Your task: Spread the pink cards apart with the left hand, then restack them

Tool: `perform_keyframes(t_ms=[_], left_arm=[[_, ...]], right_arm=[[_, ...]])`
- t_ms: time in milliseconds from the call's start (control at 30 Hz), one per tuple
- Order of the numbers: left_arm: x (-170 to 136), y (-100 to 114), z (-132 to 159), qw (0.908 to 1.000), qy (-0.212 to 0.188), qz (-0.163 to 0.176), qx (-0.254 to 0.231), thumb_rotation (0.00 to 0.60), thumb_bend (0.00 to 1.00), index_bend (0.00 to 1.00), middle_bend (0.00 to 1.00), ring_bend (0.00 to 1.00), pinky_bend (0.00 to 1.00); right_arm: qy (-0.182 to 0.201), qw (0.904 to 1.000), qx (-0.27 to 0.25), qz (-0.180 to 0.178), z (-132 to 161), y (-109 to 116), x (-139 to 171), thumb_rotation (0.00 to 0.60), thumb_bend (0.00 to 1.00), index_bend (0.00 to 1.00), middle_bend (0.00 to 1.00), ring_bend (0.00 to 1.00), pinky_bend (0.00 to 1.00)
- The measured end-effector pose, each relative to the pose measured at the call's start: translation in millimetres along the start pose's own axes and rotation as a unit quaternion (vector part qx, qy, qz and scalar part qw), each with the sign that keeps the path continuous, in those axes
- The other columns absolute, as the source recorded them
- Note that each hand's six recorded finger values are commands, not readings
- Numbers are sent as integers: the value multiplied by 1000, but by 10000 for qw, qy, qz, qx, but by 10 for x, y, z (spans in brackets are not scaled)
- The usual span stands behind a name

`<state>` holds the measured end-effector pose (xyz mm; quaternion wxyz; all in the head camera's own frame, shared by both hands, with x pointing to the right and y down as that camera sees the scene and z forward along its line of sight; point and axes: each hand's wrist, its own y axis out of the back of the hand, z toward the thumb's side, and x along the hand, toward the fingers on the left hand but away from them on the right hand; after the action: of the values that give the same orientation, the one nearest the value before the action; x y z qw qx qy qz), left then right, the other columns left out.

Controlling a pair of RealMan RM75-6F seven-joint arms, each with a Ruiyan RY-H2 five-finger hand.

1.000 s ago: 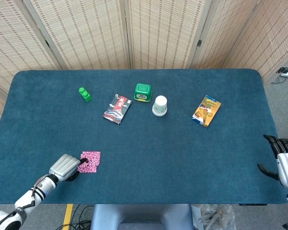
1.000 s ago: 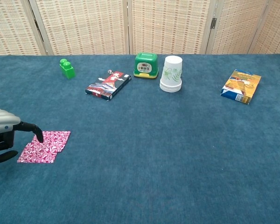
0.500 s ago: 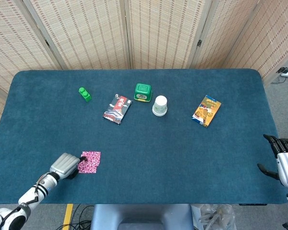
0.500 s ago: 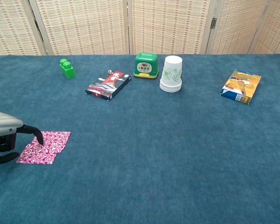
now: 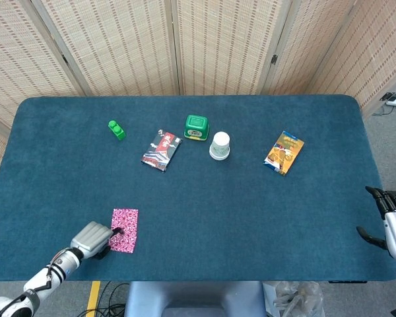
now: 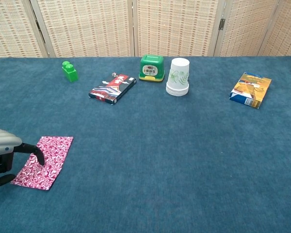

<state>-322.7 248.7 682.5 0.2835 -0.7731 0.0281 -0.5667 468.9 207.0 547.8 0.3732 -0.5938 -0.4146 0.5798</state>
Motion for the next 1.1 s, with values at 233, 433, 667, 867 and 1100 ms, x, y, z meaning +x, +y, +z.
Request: perform_keyframes(t_ms=[233,433,667,867,1100], left_arm=[[-110,15,58,10000,-22,44,-15,600,539,271,995,932,1000],[-118,127,22,9993,93,345,-54,600,538,270,995,931,1000],[-36,88,-123,9986,380,364,-20,600,538,270,995,931,1000],[-60,38,-237,9977,609,298,-25,600,538,270,995,931,1000],[-114,-27,-362,9965,817,200,18,600,539,269,995,931,1000]], right_arm=[[0,10000,-21,-19,-18,5,12,600,219,123,218,197,185],[-4,10000,-31,4,-32,-10,10,600,220,123,218,197,185],[-33,10000,-41,18,-61,-18,6,600,220,123,219,197,185],[-39,10000,-49,28,-70,-24,2,600,220,122,219,197,185],[-22,10000,-48,20,-62,-22,-5,600,220,123,219,197,185]])
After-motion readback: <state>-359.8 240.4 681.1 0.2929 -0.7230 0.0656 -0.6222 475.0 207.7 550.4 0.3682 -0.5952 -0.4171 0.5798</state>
